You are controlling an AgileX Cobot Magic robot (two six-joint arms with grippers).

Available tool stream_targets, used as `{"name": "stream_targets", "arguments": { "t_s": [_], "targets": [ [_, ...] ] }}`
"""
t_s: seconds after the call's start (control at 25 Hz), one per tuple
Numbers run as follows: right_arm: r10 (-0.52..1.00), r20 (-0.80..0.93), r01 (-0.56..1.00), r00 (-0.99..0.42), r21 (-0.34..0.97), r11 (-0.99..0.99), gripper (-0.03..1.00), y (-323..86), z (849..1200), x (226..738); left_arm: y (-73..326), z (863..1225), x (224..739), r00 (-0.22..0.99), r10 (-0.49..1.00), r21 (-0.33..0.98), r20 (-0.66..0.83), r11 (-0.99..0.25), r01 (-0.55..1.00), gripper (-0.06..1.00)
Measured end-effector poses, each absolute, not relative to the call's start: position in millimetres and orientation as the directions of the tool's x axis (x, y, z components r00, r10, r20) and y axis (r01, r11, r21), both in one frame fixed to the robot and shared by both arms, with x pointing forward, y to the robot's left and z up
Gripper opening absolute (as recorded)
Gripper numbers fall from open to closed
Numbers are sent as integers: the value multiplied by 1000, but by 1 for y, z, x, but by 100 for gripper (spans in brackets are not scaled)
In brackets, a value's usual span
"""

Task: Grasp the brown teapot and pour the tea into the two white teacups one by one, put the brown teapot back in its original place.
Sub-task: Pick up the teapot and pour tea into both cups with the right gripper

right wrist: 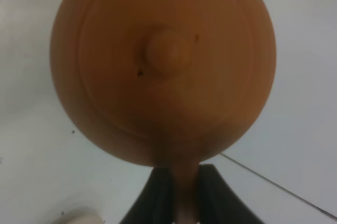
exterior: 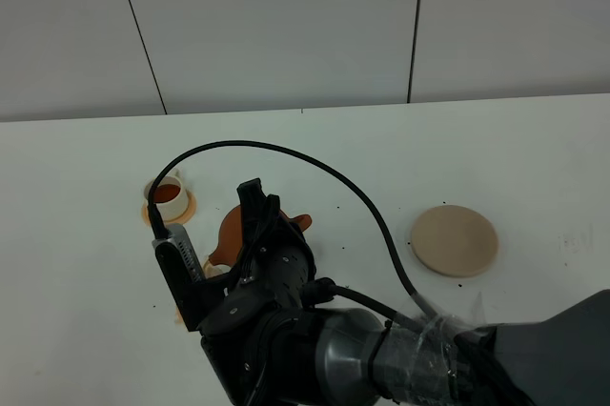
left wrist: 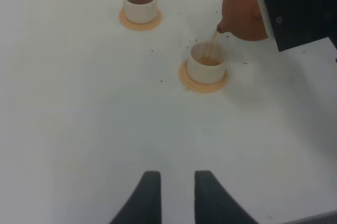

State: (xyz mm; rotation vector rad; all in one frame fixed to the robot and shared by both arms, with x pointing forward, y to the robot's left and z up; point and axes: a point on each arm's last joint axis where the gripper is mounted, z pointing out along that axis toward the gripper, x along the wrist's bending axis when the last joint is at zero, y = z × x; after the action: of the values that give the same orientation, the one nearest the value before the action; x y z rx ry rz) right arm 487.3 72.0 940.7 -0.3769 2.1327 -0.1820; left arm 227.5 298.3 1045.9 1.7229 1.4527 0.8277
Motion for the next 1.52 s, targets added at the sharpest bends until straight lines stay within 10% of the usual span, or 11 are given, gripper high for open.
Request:
{"name": "stream_targets", "arguments": {
  "t_s": [1.52],
  "targets": [
    [-353,-792,-158,-498,-317,935,9,68,944,489,298,1046,228,157,987,847,22,-101,522,23]
  ]
}}
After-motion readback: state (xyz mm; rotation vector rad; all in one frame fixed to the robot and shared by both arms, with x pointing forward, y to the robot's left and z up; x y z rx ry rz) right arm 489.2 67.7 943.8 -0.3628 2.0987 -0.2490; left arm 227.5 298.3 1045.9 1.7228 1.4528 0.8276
